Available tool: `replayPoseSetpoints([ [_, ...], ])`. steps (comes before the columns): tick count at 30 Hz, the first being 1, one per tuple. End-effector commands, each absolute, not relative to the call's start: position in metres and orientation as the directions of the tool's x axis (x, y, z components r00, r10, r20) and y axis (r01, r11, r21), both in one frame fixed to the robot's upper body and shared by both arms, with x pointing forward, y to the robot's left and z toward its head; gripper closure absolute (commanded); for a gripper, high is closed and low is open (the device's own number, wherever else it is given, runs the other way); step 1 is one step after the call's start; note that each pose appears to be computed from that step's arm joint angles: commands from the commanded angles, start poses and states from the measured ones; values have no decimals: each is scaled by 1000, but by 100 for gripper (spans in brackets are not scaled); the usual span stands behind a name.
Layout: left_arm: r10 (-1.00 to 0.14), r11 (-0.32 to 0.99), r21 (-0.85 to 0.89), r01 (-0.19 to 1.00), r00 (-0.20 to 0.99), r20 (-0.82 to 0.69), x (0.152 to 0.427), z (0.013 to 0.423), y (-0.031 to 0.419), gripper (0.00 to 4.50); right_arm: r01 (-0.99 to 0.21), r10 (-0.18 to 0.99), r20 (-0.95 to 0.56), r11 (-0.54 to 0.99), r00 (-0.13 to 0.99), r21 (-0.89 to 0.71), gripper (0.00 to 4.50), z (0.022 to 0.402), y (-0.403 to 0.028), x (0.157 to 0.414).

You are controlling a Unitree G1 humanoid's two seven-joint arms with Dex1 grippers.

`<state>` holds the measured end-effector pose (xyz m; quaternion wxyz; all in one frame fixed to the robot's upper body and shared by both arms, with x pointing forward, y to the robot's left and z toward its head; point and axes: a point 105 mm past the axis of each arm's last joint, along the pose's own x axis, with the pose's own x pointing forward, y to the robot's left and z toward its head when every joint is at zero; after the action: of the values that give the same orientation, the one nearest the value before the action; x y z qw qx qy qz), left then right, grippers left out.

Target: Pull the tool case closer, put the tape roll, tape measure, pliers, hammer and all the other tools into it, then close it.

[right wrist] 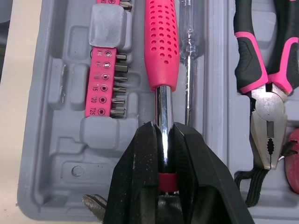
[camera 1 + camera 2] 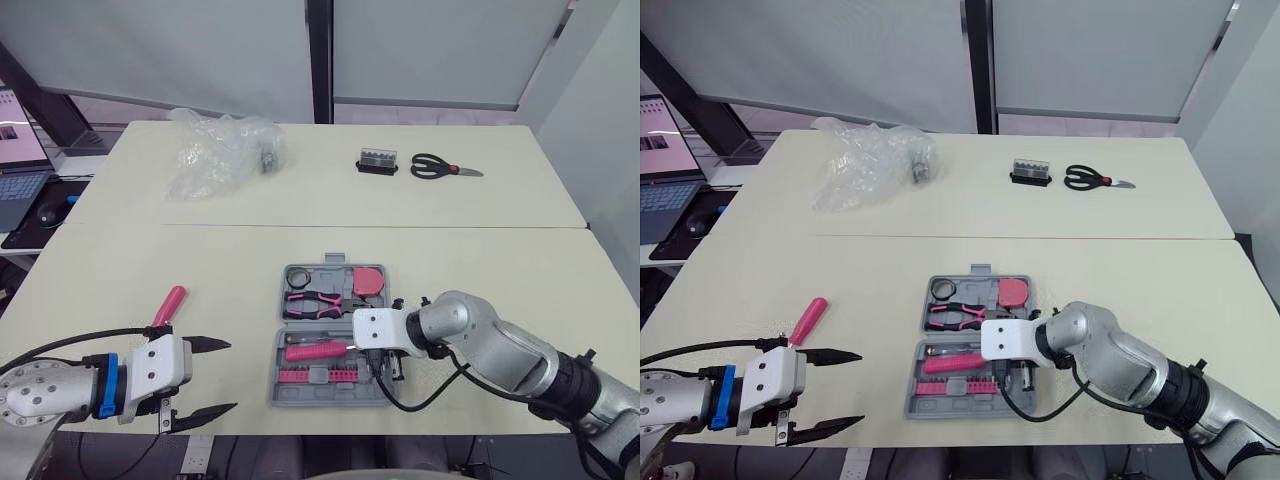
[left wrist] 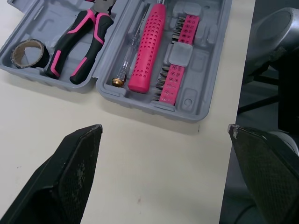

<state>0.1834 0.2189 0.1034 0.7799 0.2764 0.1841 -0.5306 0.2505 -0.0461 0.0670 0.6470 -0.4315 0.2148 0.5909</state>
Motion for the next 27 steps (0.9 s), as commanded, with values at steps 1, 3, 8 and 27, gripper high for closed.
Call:
replayPoseSetpoints([
  [1, -733, 268, 259, 928, 371, -570, 185, 106, 217, 0, -937, 602, -770, -99, 213, -336, 425, 70, -39, 248],
  [3, -734, 268, 261, 927, 372, -568, 186, 106, 216, 0, -937, 604, -770, -104, 208, -335, 426, 68, -37, 246],
  [8, -737, 270, 263, 926, 375, -563, 187, 106, 215, 0, -937, 610, -766, -106, 203, -333, 426, 63, -35, 245],
  [27, -741, 275, 269, 923, 381, -553, 187, 103, 212, 0, -965, 710, -693, -77, 122, -249, 296, 103, -29, 237],
])
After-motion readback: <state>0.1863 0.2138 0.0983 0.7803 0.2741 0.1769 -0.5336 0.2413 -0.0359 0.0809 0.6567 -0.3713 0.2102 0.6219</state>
